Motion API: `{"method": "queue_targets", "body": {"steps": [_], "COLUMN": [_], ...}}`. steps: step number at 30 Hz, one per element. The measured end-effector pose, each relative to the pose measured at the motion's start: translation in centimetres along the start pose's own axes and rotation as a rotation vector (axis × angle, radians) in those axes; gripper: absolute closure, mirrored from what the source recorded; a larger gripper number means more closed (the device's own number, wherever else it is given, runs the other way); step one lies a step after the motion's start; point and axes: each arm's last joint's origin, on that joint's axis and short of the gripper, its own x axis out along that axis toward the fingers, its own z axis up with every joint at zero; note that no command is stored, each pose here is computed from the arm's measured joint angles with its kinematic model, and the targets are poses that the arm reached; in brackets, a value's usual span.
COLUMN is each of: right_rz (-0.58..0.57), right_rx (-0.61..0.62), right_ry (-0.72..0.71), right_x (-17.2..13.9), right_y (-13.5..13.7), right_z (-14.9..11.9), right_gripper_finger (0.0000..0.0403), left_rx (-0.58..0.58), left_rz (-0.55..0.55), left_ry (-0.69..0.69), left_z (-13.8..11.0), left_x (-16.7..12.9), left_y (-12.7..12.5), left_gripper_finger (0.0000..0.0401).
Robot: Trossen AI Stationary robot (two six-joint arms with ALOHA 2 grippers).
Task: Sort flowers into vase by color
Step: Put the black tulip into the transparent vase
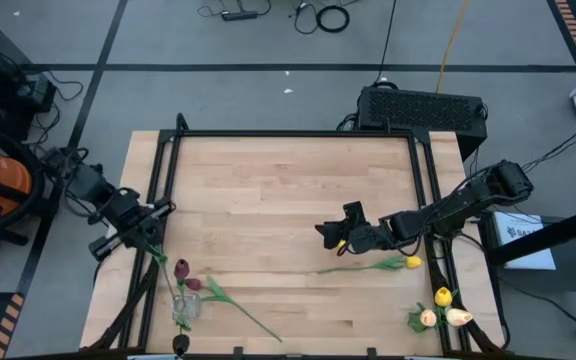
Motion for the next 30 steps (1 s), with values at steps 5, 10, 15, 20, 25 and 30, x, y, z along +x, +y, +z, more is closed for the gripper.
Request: {"method": "queue_targets", "body": {"steps": [5,10,15,20,25,30], "right_rz": [0.011,0.02,0.022,0.023,0.023,0.028], "right_rx": [0.007,0.015,0.024,0.047,0.07,0.068], "right_ry": [-0.002,-0.004,0.0,0.0,0.001,0.029], "right_x": [0.0,0.0,0.0,0.0,0.0,0.0], "right_y": [0.1,0.2,0.2,0.2,0.3,0.3], "right_z": [0.0,0.1,0.0,0.0,0.0,0.0], "right_gripper_finger": [0.0195,0.0195,0.0195,0.0195,0.0195,0.0195], "left_rx": [0.048,0.076,0.098,0.092,0.098,0.103], "left_rz": [-0.034,-0.04,-0.025,-0.019,-0.039,-0.09], "left_ry": [-0.009,0.028,0.051,0.088,0.138,0.204], "left_z": [-1.1,-2.2,-3.2,-5.1,-6.6,-7.4], "left_x": [0.9,1.4,1.7,2.5,3.2,3.8], "left_y": [0.1,0.1,0.1,0.2,0.1,-0.3], "left_gripper_finger": [0.04,0.04,0.04,0.04,0.04,0.0385]}}
